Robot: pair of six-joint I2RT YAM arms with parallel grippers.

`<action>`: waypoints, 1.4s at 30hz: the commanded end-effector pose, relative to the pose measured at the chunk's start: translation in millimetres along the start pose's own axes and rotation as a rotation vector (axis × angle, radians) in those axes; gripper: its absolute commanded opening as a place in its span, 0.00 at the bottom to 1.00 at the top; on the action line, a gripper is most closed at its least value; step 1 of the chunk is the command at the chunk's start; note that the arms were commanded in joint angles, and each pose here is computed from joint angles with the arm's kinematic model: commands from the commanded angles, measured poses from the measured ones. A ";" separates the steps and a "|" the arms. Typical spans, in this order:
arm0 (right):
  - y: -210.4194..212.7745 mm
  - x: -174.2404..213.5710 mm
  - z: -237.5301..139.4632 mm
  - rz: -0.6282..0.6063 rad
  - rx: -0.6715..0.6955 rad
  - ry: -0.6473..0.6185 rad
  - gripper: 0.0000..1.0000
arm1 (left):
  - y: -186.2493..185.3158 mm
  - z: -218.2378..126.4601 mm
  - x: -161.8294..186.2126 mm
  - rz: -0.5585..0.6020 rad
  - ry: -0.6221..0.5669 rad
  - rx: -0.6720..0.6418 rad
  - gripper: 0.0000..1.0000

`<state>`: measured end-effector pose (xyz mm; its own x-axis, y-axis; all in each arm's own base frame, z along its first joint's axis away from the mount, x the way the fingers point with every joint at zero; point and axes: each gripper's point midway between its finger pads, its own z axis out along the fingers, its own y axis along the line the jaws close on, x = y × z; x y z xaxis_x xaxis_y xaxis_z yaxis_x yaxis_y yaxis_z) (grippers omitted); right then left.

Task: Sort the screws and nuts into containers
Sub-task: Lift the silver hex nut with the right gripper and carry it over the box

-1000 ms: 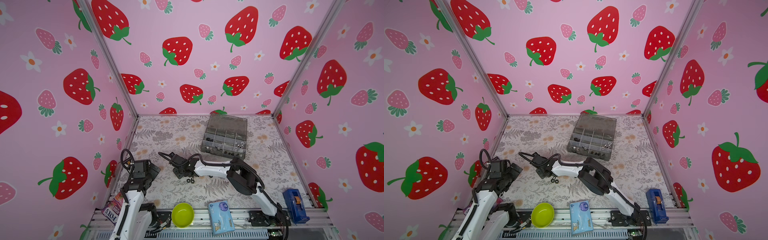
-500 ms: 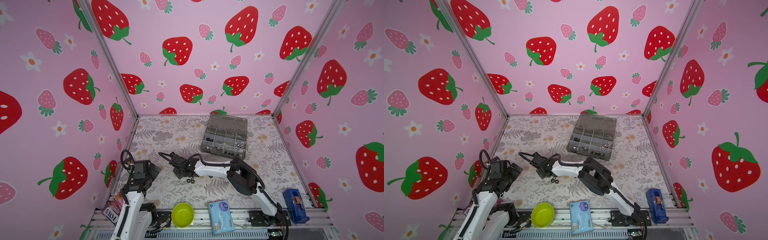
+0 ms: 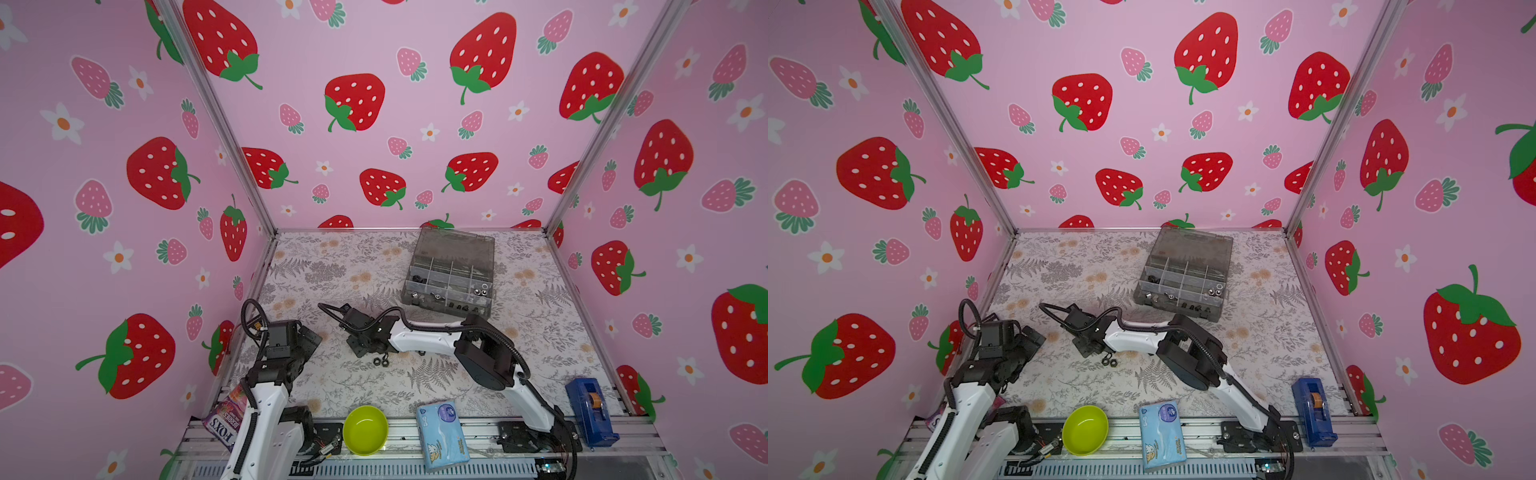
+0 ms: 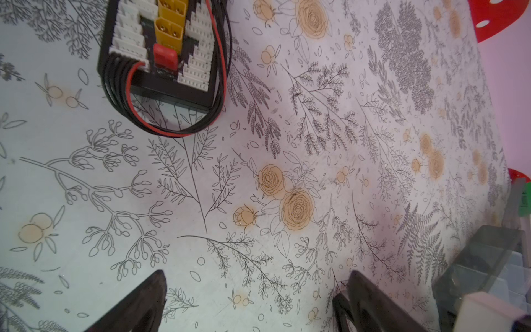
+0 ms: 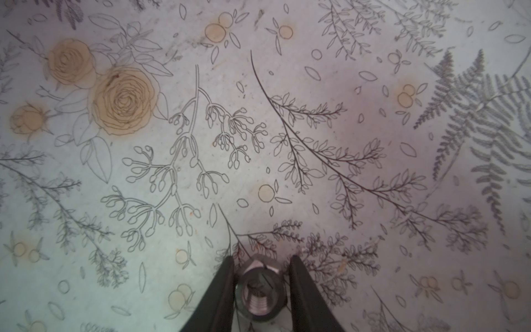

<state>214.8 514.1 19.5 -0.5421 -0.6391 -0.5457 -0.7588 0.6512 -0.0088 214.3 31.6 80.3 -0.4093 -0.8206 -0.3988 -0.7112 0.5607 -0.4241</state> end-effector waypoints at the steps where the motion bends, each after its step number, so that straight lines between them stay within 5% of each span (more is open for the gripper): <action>1: -31.3 91.6 18.3 -0.050 0.101 0.293 0.35 | -2.2 -2.9 -4.4 -0.005 -0.012 0.005 0.99; 14: -29.1 99.5 20.5 -0.049 0.084 0.316 0.34 | -6.7 -4.3 -7.0 -0.008 -0.017 0.020 0.99; 31: -26.7 83.6 1.5 -0.016 0.046 0.263 0.11 | -5.5 -2.2 -2.8 -0.013 -0.007 0.029 0.99; 42: -39.7 49.8 -34.4 0.061 0.018 0.157 0.06 | -13.8 2.2 2.6 0.028 0.031 0.067 0.99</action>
<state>210.8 465.5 24.2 -0.5975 -0.6458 -0.4753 -0.7369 0.6760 0.0079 221.1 25.0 82.2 -0.4262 -0.8179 -0.3866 -0.6825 0.5712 -0.4559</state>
